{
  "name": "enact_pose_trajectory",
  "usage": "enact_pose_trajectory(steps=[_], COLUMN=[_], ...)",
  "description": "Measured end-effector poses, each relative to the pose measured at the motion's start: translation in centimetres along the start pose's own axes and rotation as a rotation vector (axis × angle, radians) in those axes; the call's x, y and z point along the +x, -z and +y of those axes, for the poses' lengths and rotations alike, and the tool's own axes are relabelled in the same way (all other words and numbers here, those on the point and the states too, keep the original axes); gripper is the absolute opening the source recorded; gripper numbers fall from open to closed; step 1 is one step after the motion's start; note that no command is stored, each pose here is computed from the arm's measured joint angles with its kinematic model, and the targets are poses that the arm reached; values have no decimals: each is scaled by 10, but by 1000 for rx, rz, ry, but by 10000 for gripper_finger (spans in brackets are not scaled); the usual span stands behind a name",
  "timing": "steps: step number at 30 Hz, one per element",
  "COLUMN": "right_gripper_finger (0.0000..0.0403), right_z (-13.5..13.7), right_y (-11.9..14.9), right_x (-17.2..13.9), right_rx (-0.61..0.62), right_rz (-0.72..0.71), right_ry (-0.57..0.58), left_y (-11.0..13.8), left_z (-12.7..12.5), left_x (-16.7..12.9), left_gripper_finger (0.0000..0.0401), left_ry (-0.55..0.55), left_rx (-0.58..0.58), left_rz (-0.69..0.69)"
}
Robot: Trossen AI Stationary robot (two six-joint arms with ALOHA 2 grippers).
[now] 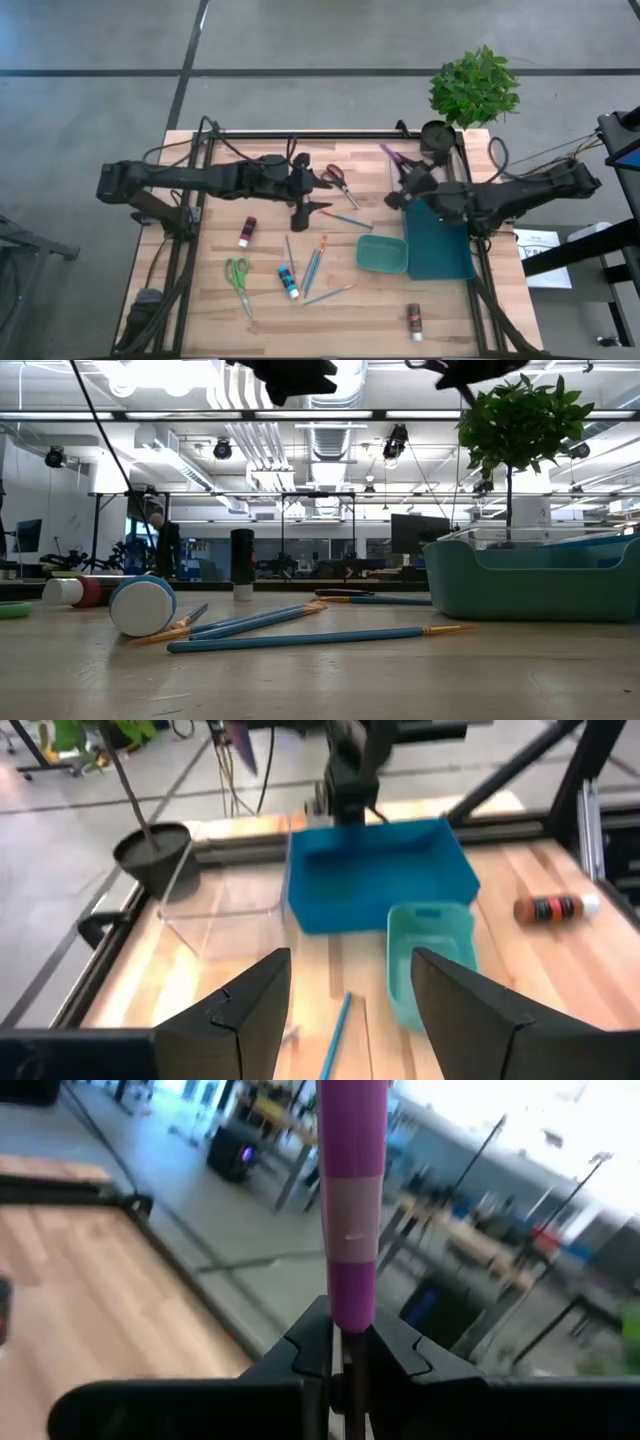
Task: Pick & Place Paint Supplies
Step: Put the purple scissors into the transparent bin
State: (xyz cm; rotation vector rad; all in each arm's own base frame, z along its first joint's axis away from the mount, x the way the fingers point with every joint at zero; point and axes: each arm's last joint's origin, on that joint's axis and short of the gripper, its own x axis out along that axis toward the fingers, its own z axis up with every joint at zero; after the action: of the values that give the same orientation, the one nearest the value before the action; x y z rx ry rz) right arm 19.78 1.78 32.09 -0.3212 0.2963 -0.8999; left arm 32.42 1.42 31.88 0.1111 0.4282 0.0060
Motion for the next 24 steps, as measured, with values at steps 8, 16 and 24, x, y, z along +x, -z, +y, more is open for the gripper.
enact_pose_trajectory(steps=[8, 16, 24], right_gripper_finger=[25, 25, 25], right_z=[-28, -24, -29], right_y=[2, 0, 23], right_x=[-9, 30, 46], right_rx=[-108, -399, -524], right_rz=[348, 695, 878], right_ry=[-98, -111, -200], left_y=[3, 7, 18], left_z=[0, -1, -2], left_x=[-4, -4, -6], left_gripper_finger=[214, 214, 214], left_ry=[6, 12, 27], left_rx=[42, 35, 14], left_rz=[44, 88, 202])
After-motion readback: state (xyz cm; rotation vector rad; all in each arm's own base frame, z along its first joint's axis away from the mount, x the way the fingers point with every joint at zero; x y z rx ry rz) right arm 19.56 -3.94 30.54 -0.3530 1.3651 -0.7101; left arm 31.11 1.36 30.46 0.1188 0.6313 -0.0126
